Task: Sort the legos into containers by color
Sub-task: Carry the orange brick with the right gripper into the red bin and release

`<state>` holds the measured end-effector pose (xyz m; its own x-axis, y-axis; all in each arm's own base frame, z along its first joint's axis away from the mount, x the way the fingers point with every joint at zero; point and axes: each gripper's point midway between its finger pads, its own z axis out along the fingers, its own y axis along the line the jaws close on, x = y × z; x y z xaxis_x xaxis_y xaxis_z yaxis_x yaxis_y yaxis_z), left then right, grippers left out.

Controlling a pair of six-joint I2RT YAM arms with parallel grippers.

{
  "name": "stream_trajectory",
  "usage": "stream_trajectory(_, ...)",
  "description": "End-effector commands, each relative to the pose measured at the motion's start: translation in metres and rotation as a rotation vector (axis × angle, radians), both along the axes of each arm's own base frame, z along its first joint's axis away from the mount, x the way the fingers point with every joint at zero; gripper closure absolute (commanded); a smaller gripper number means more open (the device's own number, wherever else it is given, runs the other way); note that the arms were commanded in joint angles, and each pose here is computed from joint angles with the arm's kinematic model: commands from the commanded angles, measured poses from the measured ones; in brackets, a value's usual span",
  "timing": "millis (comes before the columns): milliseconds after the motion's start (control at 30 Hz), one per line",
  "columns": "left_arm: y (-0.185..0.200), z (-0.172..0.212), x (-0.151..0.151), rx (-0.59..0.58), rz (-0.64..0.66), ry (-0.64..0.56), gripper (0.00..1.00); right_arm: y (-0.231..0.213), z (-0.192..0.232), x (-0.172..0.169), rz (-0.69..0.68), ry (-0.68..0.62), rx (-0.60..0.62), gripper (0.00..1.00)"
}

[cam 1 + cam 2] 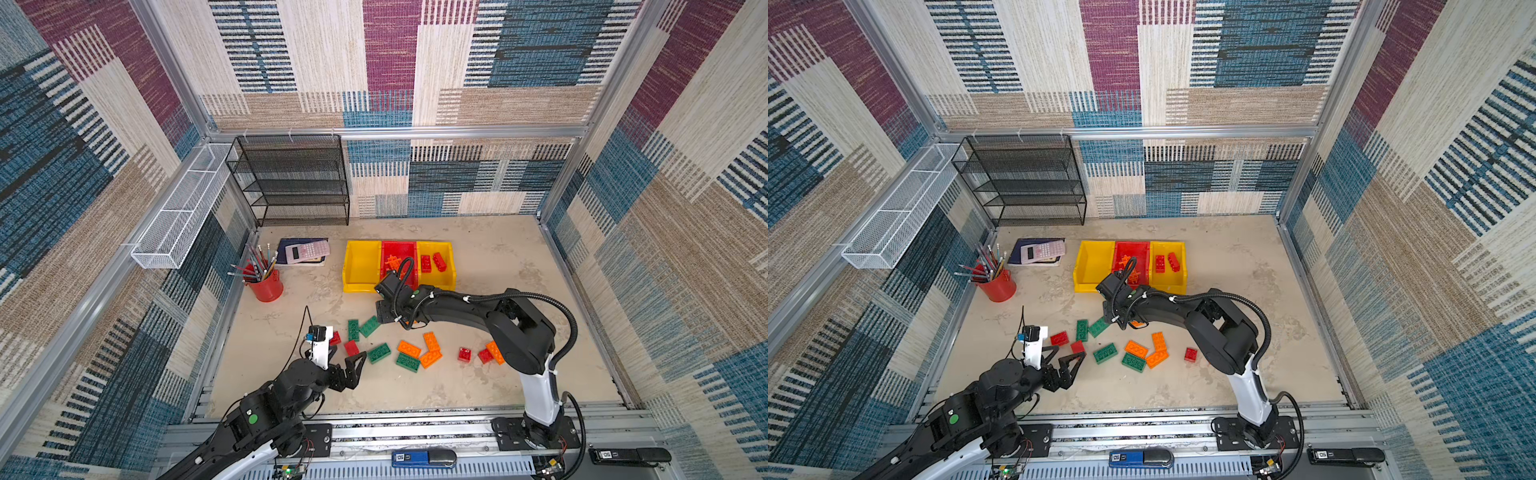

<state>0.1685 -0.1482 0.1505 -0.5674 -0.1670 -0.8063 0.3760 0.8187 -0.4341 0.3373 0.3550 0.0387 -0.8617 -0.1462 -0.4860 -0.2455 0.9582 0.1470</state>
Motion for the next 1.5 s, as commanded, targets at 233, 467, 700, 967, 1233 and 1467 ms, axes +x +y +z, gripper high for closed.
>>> stream_trajectory(233, 0.002, -0.001, 0.001, 0.026, -0.003, -0.016, 0.01, -0.005, -0.012, 0.001, -0.044, 0.021, -0.044, 0.42)
stream_trajectory(467, 0.000, 0.001, 0.000, 0.019, -0.009, -0.017, 0.01, -0.008, 0.008, -0.002, -0.043, -0.002, -0.029, 0.57)
stream_trajectory(700, -0.006, 0.004, 0.001, 0.010, -0.031, -0.014, 0.01, -0.012, 0.073, 0.012, -0.037, -0.123, 0.009, 0.57)
stream_trajectory(967, -0.021, 0.009, 0.004, 0.011, -0.068, -0.002, 0.01, -0.028, 0.103, 0.077, -0.061, -0.218, 0.039, 0.56)
stream_trajectory(1233, -0.036, 0.020, 0.014, 0.047, -0.094, -0.008, 0.01, -0.032, 0.099, 0.141, -0.072, -0.246, 0.027, 0.56)
stream_trajectory(1467, -0.048, 0.029, 0.019, 0.049, -0.116, -0.011, 0.01, -0.033, 0.086, 0.168, -0.049, -0.245, -0.011, 0.41)
